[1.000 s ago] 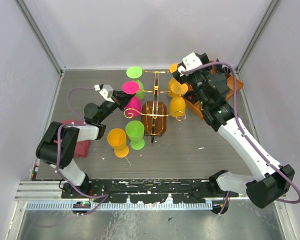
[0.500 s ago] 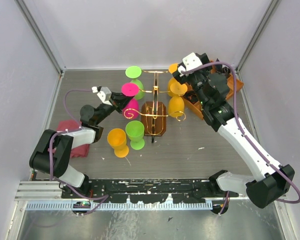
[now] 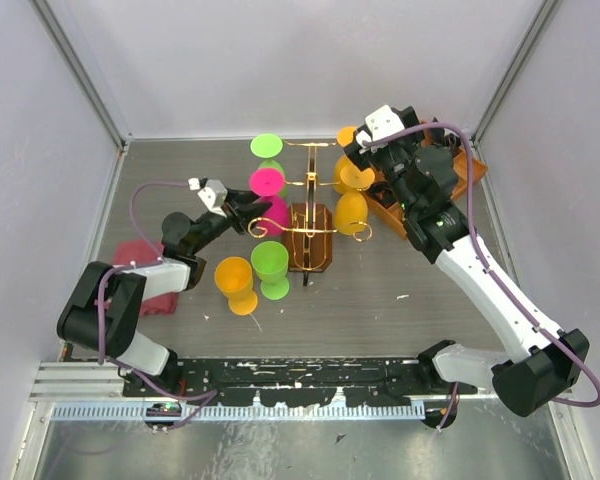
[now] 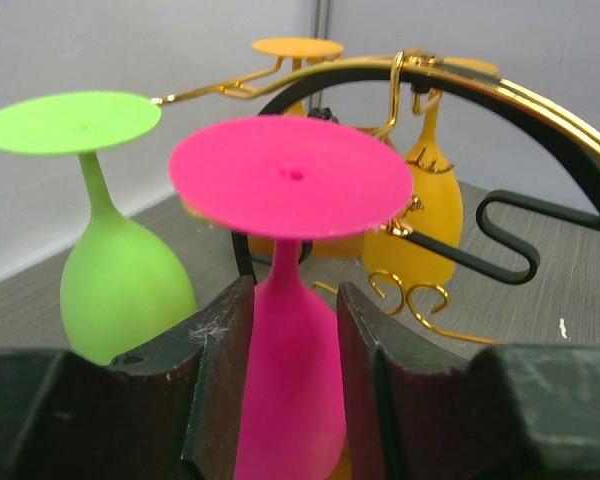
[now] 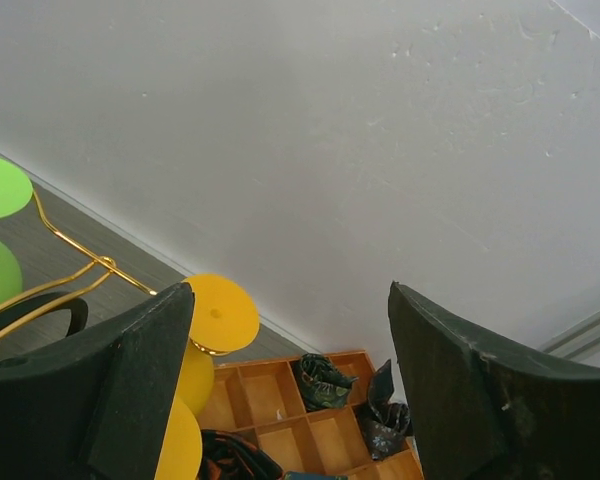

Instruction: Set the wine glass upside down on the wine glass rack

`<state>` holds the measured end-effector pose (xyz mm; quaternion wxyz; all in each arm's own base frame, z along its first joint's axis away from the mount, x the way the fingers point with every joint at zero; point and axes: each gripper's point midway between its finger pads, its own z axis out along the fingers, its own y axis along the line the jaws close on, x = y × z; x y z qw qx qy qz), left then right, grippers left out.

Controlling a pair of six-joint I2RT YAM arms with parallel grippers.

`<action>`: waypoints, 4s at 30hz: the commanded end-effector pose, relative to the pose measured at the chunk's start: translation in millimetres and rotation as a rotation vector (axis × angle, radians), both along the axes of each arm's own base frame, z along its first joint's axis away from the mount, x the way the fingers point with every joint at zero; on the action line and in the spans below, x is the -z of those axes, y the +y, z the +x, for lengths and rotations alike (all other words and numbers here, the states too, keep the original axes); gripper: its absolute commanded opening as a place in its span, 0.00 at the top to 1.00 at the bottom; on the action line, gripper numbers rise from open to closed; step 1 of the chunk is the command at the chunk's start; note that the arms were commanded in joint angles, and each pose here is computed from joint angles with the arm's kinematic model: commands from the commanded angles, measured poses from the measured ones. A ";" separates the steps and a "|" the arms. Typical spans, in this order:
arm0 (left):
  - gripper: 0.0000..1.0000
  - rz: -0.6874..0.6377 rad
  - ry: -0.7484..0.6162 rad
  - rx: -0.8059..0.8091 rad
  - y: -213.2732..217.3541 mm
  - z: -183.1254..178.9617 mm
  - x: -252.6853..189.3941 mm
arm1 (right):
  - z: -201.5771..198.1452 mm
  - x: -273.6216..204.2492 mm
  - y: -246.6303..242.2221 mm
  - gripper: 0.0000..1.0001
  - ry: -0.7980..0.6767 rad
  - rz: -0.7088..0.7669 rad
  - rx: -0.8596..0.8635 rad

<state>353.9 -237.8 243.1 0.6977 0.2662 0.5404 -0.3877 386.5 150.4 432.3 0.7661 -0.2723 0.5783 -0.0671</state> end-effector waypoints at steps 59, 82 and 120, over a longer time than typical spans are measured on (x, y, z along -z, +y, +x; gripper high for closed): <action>0.30 0.856 0.994 -0.061 105.7 -148.1 71.0 | 2.7 71.6 -147.6 0.07 0.437 0.637 0.451; 1.00 0.907 0.876 -0.346 140.0 -102.3 65.4 | -3.1 52.0 -139.5 0.07 0.406 0.638 0.384; 1.00 0.150 -0.101 -0.276 -0.3 9.1 -297.7 | -11.5 -55.3 44.5 0.07 0.062 0.662 -0.530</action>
